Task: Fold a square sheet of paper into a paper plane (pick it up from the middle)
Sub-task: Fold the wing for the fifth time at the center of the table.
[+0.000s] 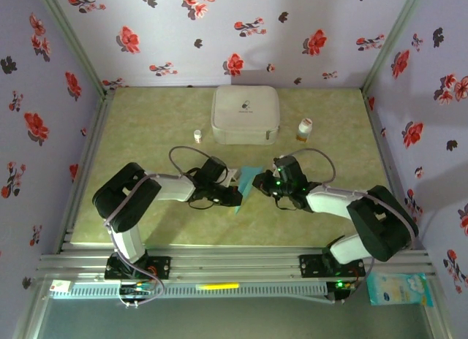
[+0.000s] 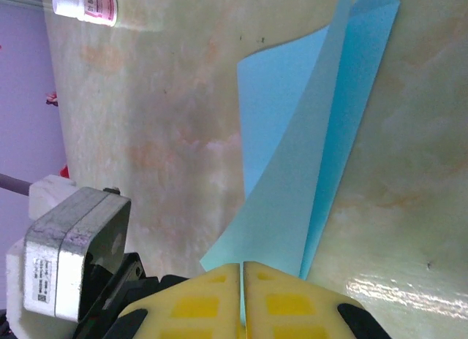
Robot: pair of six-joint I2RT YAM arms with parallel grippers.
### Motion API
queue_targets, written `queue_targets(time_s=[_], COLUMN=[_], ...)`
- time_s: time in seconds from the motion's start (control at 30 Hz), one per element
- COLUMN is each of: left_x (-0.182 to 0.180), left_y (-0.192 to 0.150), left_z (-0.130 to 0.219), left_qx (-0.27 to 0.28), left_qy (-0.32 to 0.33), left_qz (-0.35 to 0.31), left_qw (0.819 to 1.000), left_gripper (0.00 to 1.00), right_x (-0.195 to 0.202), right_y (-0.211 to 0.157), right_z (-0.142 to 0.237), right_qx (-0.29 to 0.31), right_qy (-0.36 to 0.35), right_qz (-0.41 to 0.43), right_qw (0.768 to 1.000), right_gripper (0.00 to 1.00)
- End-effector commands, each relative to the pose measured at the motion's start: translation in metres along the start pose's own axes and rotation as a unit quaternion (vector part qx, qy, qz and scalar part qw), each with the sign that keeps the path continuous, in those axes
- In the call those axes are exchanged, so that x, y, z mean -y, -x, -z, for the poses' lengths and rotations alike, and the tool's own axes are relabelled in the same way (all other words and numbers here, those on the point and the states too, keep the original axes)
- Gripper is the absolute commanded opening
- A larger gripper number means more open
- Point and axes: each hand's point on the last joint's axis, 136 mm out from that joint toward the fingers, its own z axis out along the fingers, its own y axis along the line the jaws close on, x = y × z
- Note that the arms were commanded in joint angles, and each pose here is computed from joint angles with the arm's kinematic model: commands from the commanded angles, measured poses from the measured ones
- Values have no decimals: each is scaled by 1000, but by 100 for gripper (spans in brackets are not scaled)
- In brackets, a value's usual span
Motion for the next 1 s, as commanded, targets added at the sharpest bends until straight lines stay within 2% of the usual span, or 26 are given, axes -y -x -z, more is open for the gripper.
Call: queue_targets(time_s=[0.0, 0.27, 0.47, 0.6, 0.97], left_x=[2, 4, 1, -3, -11], left_y=[-4, -5, -6, -9, -13], left_z=[-2, -7, -7, -5, -3], left_qx=[-8, -5, 12, 18, 25], left_qy=[-27, -60, -73, -77, -79], left_qz=[17, 47, 67, 79, 107], left_qw=[999, 997, 995, 994, 991], left_gripper=[0, 0, 0, 0, 0], right_x=[-5, 4, -18, -25, -9], right_y=[7, 12, -5, -8, -3], right_z=[-2, 8, -1, -7, -19], right_qx=[24, 66, 2, -14, -27], right_qy=[17, 15, 66, 88, 38], right_qz=[22, 45, 63, 63, 75], right_qw=[999, 997, 996, 994, 996], right_gripper=[9, 10, 10, 9, 9])
